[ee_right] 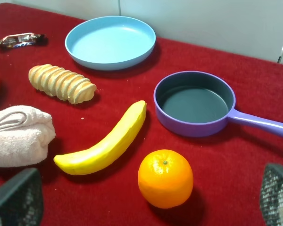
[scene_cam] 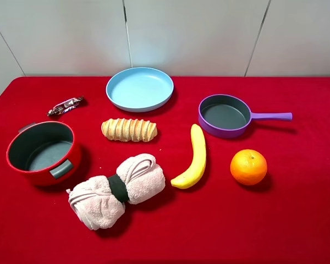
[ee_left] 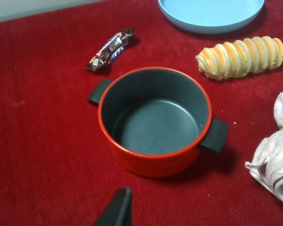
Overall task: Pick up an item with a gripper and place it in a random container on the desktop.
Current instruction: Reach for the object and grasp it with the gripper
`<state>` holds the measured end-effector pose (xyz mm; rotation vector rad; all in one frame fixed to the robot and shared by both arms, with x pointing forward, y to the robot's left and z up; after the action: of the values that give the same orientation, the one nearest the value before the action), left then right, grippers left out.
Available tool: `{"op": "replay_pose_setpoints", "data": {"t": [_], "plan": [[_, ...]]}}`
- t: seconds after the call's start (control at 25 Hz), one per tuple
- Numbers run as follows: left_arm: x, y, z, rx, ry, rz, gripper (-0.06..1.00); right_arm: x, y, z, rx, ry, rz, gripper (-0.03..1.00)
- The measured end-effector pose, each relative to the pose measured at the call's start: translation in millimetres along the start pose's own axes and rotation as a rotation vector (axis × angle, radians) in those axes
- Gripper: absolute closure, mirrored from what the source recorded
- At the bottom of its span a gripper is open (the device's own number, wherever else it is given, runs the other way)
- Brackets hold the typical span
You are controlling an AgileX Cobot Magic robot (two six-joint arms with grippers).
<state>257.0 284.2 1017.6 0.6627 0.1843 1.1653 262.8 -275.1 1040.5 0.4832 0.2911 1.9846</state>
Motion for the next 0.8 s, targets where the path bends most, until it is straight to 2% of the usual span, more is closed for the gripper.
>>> {"op": "replay_pose_setpoints", "data": {"t": [0.8], "plan": [[0.0, 0.0, 0.0, 0.0, 0.0, 0.0, -0.04, 0.0, 0.0, 0.0, 0.0, 0.0, 0.0, 0.27]]}}
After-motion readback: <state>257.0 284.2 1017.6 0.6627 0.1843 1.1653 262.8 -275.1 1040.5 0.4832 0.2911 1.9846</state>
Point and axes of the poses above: a point on each arm's last joint axis where the gripper is mounted, y pointing back along that axis away from the gripper, x along the wrist's bending axis when the last joint is at zero, z = x × y, the point moved 4 cm from there along -y, pointing out along that axis toward the gripper, and after that the axes turned 12 degrees about -y, right-handed, at the moved point
